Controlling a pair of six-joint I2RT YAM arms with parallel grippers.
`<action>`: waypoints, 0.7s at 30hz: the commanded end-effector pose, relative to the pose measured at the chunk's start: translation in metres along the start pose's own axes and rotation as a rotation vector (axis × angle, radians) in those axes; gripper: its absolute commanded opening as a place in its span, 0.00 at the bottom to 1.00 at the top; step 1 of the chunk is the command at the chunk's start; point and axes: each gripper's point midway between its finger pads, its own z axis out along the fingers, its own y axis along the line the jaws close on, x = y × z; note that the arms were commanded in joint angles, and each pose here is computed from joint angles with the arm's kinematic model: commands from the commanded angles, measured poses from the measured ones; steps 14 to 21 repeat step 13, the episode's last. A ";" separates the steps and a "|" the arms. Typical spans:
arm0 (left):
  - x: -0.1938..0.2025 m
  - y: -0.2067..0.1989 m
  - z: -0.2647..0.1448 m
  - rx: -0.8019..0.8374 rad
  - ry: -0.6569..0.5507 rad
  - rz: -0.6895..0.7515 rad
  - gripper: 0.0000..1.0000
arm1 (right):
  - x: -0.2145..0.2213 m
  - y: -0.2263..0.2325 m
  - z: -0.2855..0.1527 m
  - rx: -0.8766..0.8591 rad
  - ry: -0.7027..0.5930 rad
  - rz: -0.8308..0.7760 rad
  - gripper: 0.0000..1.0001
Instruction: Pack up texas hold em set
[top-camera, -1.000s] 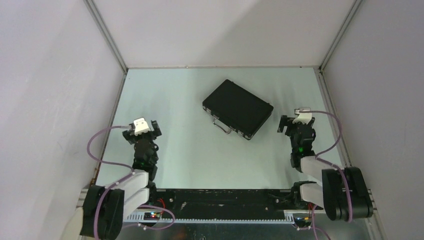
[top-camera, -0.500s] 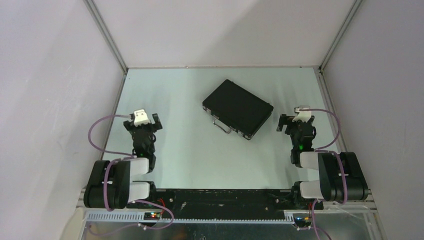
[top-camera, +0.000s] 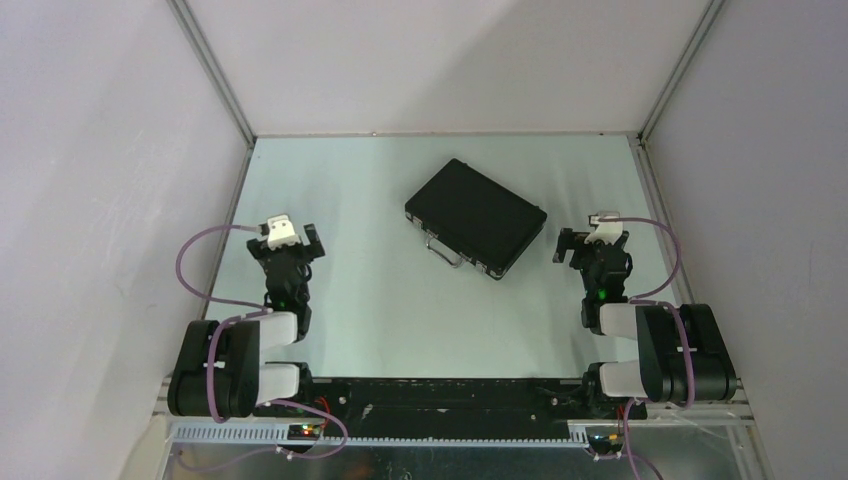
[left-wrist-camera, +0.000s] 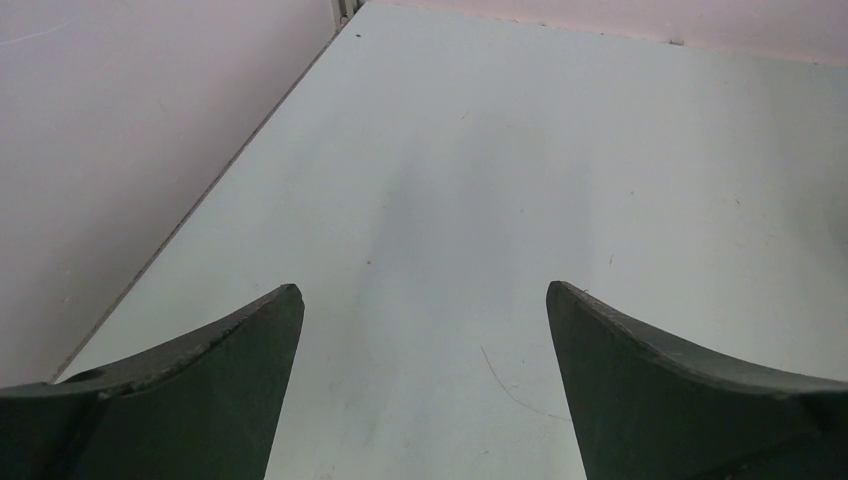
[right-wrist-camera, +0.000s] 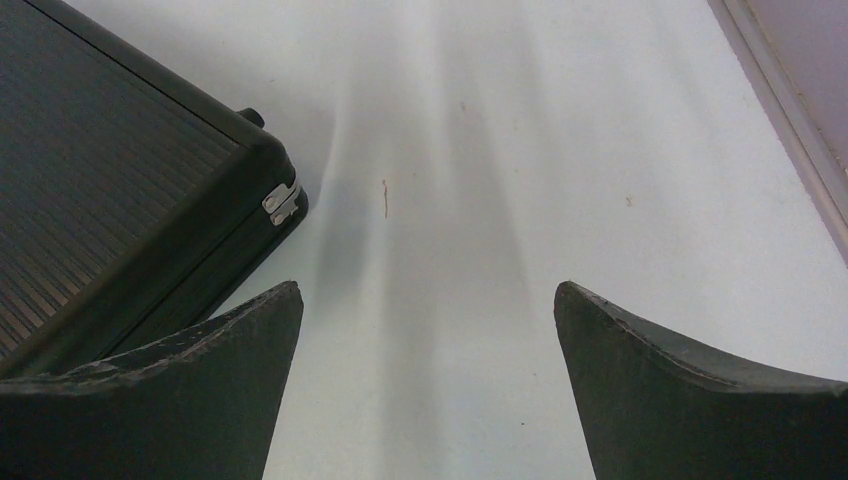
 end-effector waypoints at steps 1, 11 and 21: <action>-0.014 0.000 0.004 0.001 -0.042 -0.028 1.00 | -0.029 0.001 0.007 -0.006 -0.091 0.005 1.00; -0.013 -0.002 0.005 0.007 -0.036 -0.028 1.00 | -0.028 0.001 0.007 -0.007 -0.090 0.004 1.00; -0.013 -0.001 0.004 0.005 -0.039 -0.028 1.00 | -0.028 0.001 0.007 -0.008 -0.091 0.005 1.00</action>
